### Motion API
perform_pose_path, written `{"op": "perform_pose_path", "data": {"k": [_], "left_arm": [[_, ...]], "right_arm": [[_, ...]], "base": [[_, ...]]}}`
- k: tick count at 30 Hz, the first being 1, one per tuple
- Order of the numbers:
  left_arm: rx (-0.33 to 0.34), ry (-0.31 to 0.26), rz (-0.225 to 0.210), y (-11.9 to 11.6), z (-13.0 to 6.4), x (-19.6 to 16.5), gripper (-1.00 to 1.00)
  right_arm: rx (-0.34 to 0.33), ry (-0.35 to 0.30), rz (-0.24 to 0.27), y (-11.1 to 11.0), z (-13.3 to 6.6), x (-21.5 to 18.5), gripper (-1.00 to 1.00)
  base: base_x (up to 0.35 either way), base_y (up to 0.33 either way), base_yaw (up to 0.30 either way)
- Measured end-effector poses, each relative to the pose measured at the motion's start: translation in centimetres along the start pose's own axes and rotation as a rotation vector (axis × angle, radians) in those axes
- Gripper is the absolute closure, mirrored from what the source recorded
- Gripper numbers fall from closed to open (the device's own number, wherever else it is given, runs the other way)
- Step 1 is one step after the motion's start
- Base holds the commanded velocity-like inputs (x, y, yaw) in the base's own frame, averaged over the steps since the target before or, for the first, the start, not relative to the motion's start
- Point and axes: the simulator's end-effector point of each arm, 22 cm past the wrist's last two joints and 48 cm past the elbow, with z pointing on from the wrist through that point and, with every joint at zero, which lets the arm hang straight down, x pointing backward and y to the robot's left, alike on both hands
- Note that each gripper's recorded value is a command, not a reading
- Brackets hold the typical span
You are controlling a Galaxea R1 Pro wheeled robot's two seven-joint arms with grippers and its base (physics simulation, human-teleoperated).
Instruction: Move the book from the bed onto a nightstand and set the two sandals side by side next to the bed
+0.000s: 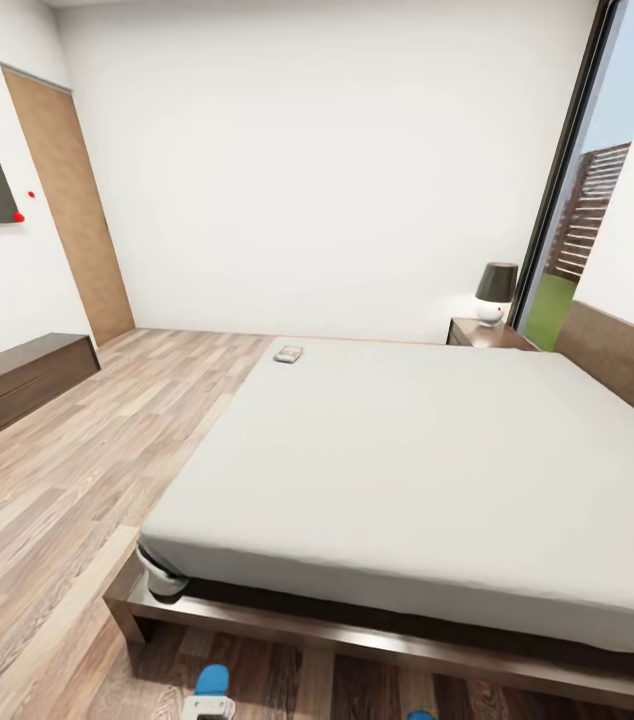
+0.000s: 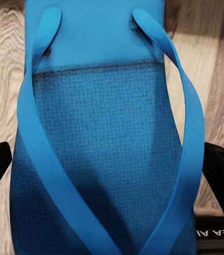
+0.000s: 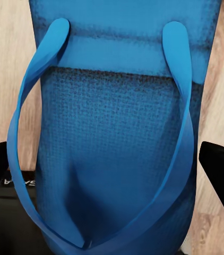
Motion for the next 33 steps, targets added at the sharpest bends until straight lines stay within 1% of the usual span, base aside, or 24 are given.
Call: {"op": "perform_pose_path", "data": {"k": [18,25,33], "left_arm": [[-0.006,-0.034,-0.001,0.1,3.2,0.6,1.00],[-0.006,-0.045,-0.002,0.2,4.5,1.0,1.00],[-0.006,-0.049,-0.002,0.2,5.9,1.5,1.00]], "right_arm": [[0.003,-0.020,-0.010,-0.2,3.2,0.0,1.00],[0.004,-0.071,-0.014,-0.3,4.5,-0.6,1.00],[0.006,-0.084,-0.010,-0.5,6.0,-0.4,1.00]], "base": [[0.000,0.000,0.000],[0.000,0.000,0.000],[0.000,0.000,0.000]]}}
